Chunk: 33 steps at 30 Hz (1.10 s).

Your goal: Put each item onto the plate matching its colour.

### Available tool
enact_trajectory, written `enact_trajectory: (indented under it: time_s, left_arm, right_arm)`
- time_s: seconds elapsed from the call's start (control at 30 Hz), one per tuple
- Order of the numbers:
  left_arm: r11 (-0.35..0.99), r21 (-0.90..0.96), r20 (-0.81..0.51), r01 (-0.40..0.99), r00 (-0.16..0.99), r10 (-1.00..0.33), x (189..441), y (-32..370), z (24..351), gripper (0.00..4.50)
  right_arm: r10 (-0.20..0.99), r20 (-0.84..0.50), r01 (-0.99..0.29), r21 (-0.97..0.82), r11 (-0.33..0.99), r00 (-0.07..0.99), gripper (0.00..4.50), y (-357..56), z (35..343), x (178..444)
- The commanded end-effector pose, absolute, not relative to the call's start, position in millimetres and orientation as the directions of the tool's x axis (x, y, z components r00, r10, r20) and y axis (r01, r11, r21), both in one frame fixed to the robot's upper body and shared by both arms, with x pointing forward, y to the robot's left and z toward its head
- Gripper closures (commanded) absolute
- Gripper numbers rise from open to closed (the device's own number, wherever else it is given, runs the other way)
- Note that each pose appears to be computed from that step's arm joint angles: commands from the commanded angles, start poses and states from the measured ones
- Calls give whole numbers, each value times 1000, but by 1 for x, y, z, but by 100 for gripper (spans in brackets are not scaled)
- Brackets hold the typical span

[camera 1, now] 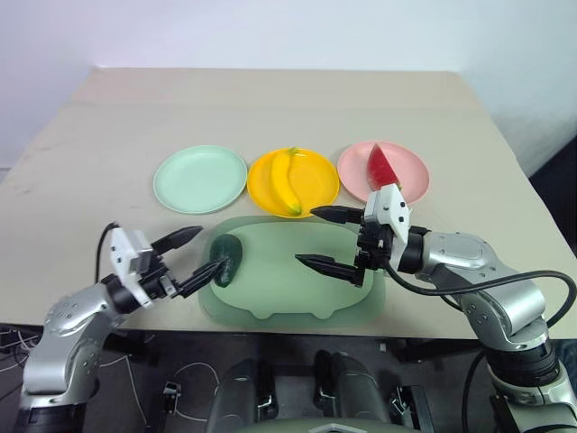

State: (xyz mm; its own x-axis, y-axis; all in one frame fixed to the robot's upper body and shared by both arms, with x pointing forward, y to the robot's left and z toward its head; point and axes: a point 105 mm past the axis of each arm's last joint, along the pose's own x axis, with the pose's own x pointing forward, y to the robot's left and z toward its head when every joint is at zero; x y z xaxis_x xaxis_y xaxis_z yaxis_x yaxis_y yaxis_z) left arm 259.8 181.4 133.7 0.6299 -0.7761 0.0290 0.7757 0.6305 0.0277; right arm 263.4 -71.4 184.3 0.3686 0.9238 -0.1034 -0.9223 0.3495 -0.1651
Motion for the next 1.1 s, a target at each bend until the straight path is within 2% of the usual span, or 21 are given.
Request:
enact_trajectory:
  time_s: [0.03, 0.37, 0.6, 0.9, 1.0, 1.07, 1.1]
  left_arm:
    - [627, 9, -7, 779, 627, -779, 262, 174, 133, 0]
    - [654, -18, -129, 756, 647, -751, 283, 167, 113, 0]
    - [619, -23, -211, 785, 601, -771, 280, 158, 102, 0]
    - [619, -14, -228, 785, 600, -767, 281, 149, 109, 0]
    - [617, -16, -248, 787, 594, -765, 281, 147, 109, 60]
    - [619, -16, -246, 786, 596, -764, 281, 146, 112, 121]
    - [618, -17, -241, 786, 596, -766, 282, 146, 114, 132]
  right_arm:
    - [916, -87, -909, -193, 369, 391, 4, -75, 187, 263]
    - [902, -91, -894, -201, 399, 423, 4, -81, 182, 260]
    - [913, -74, -904, -191, 382, 402, 4, -82, 186, 254]
    - [927, -62, -915, -194, 353, 370, 4, -84, 183, 249]
    - [926, -58, -913, -200, 356, 373, 0, -83, 184, 249]
    - [924, -59, -911, -203, 359, 377, 0, -83, 183, 251]
    - [924, -60, -910, -204, 360, 379, 0, -83, 182, 252]
